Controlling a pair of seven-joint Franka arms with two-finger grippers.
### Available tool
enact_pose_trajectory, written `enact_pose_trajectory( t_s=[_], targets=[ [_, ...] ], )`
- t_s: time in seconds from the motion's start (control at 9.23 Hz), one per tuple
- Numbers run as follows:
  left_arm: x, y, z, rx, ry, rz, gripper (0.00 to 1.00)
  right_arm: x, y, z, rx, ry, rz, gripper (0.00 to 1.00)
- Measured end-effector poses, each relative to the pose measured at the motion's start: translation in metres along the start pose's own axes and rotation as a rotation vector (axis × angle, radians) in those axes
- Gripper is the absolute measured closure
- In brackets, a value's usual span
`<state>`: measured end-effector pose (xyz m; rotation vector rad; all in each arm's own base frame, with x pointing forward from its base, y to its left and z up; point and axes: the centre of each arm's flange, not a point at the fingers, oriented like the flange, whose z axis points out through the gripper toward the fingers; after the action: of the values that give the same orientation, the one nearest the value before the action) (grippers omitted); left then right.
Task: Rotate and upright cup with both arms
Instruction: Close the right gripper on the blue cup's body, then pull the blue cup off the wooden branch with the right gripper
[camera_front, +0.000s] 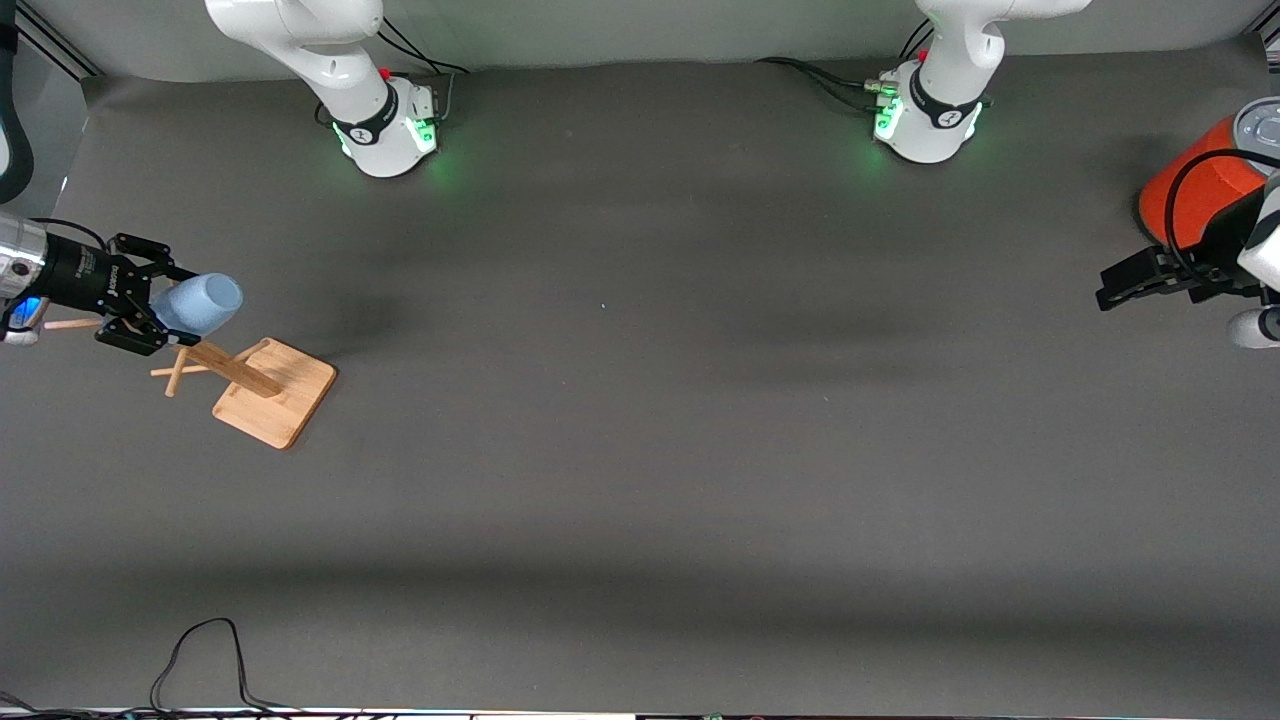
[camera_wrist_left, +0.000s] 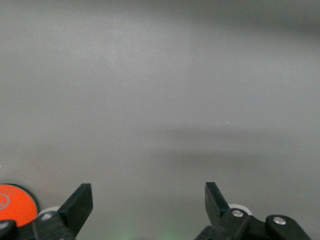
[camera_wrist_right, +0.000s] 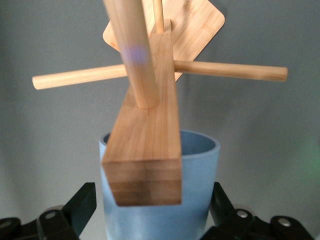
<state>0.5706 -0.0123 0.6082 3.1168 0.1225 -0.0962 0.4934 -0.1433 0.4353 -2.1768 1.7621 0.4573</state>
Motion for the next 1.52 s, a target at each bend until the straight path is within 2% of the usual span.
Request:
enact_pose_trajectory(
  t_s=[0.11,0.33,0.87,1.19,1.52],
  targets=[
    [0.001,0.0,0.002,0.0,-0.004,0.0,0.0,-0.001,0.0,0.001,-0.002,-0.001,-0.001,0.06],
    [0.004,0.0,0.006,0.001,-0.011,-0.001,0.0,-0.001,0.0,0.001,-0.002,-0.001,-0.002,0.2],
    [0.004,-0.002,0.008,0.001,-0.013,-0.005,0.0,-0.017,0.003,-0.012,0.0,-0.031,-0.009,0.2],
    [0.005,-0.004,0.007,0.001,-0.011,-0.008,0.0,-0.076,-0.012,-0.028,0.017,-0.022,-0.04,0.2],
    [0.007,-0.011,0.004,-0.01,0.009,-0.023,0.0,-0.164,-0.047,-0.028,0.017,-0.002,-0.085,0.2]
  ],
)
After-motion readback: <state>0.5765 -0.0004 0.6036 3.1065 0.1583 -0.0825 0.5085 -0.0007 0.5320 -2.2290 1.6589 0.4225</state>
